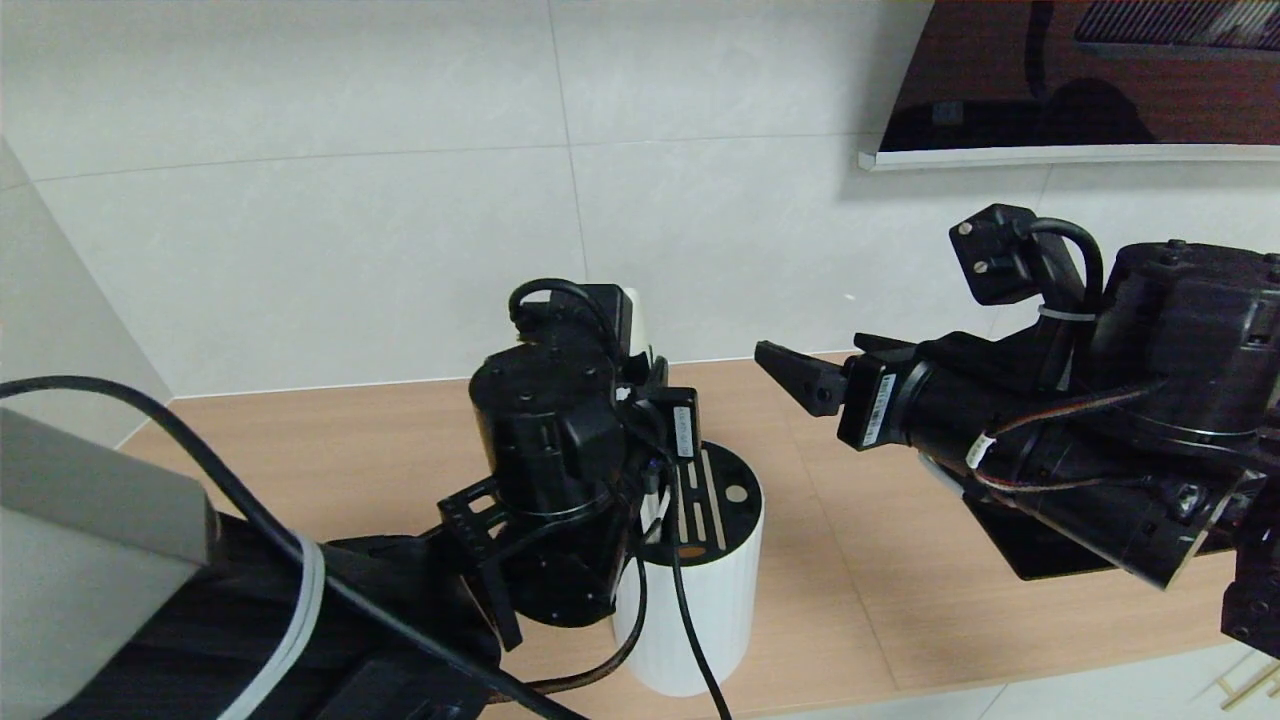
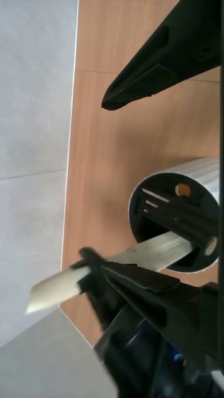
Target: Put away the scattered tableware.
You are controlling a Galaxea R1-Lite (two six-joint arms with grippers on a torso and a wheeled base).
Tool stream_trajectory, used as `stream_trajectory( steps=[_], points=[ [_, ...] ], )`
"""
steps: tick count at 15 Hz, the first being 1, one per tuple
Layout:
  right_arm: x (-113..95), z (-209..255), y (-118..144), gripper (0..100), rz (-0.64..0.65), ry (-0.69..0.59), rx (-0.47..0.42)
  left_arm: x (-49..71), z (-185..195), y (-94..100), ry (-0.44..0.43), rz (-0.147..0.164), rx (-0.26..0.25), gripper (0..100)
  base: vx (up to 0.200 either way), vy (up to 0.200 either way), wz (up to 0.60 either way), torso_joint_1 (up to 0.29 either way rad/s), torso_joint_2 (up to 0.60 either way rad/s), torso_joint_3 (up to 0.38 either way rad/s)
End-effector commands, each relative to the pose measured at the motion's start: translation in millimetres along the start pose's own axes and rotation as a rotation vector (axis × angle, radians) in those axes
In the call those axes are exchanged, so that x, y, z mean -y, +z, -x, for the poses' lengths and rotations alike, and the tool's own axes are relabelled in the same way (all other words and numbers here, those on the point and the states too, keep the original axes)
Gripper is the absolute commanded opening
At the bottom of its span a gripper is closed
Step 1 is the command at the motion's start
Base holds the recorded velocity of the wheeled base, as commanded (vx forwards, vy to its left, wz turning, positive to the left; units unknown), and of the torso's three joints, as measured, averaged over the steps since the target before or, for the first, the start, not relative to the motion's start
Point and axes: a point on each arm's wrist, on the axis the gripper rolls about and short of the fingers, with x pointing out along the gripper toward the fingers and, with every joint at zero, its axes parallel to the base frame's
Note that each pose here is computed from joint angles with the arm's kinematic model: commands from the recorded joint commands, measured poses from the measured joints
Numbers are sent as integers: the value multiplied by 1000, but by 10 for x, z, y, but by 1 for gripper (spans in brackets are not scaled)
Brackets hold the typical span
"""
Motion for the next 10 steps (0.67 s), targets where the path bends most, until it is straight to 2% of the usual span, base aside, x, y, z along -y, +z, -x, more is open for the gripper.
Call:
stream_trajectory(
  steps=[1,5,10],
  points=[
    [-3,-6,-14,100,1,1,-5,28,-54,-160,4,-23,-33,0,0,0,0,0,0,0],
    [1,-11,-14,100,1,-1,-4,52,-99,-308,8,-37,-64,0,0,0,0,0,0,0],
    [1,-18,-23,100,2,-1,-7,43,-91,-336,9,-45,-74,0,0,0,0,0,0,0]
  ],
)
